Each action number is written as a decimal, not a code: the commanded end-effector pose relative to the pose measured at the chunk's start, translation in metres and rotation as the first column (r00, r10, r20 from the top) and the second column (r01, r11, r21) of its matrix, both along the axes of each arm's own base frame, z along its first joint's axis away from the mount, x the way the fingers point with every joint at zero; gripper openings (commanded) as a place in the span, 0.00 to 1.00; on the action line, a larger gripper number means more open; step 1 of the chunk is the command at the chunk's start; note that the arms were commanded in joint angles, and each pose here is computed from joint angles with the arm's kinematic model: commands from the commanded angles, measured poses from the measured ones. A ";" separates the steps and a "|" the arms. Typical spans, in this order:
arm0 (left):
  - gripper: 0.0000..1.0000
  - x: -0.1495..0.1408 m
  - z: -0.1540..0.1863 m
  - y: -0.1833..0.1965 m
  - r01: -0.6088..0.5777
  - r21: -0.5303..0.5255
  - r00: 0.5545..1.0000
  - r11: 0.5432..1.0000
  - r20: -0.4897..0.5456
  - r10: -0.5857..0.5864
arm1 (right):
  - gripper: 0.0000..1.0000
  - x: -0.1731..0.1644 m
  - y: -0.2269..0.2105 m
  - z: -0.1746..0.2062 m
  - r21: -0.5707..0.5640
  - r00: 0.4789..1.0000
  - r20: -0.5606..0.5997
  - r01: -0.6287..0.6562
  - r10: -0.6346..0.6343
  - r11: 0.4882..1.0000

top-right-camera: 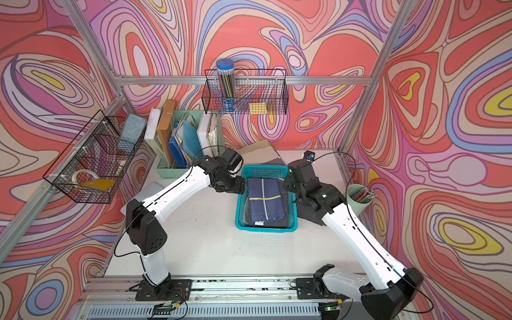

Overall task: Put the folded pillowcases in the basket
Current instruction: Move the basket to the center of the board, then pick up the pillowcase from the center of the board.

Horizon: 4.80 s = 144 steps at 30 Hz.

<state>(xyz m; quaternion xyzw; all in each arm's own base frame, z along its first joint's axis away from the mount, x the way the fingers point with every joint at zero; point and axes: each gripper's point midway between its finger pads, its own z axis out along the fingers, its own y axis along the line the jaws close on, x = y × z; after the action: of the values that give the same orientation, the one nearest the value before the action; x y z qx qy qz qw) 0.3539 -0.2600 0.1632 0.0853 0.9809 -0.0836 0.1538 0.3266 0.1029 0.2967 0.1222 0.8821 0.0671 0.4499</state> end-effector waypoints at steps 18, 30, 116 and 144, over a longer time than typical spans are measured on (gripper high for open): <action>0.00 0.010 -0.041 0.002 0.034 0.026 0.999 0.999 -0.022 -0.033 | 0.34 0.019 0.008 -0.006 -0.016 1.000 -0.015 0.000 -0.001 1.000; 0.00 -0.053 -0.035 0.143 -0.129 0.256 0.988 0.958 -0.051 0.147 | 0.34 0.047 0.019 -0.041 -0.051 0.995 -0.098 0.012 -0.017 0.999; 0.77 -0.074 0.021 -0.093 0.070 -0.197 0.997 0.978 -0.008 -0.073 | 0.09 0.050 -0.090 -0.117 0.008 0.912 -0.367 0.202 -0.185 0.979; 0.69 -0.074 -0.048 -0.179 0.052 -0.103 0.997 0.993 -0.043 -0.057 | 0.00 0.067 -0.032 -0.215 0.240 0.866 -0.481 -0.020 0.137 0.971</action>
<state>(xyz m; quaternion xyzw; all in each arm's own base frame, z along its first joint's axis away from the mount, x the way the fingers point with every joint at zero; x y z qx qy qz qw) 0.2781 -0.4559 0.0988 0.0991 0.9761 -0.1591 0.1099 0.3799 0.0471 0.0825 0.1935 0.9548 0.1232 0.1892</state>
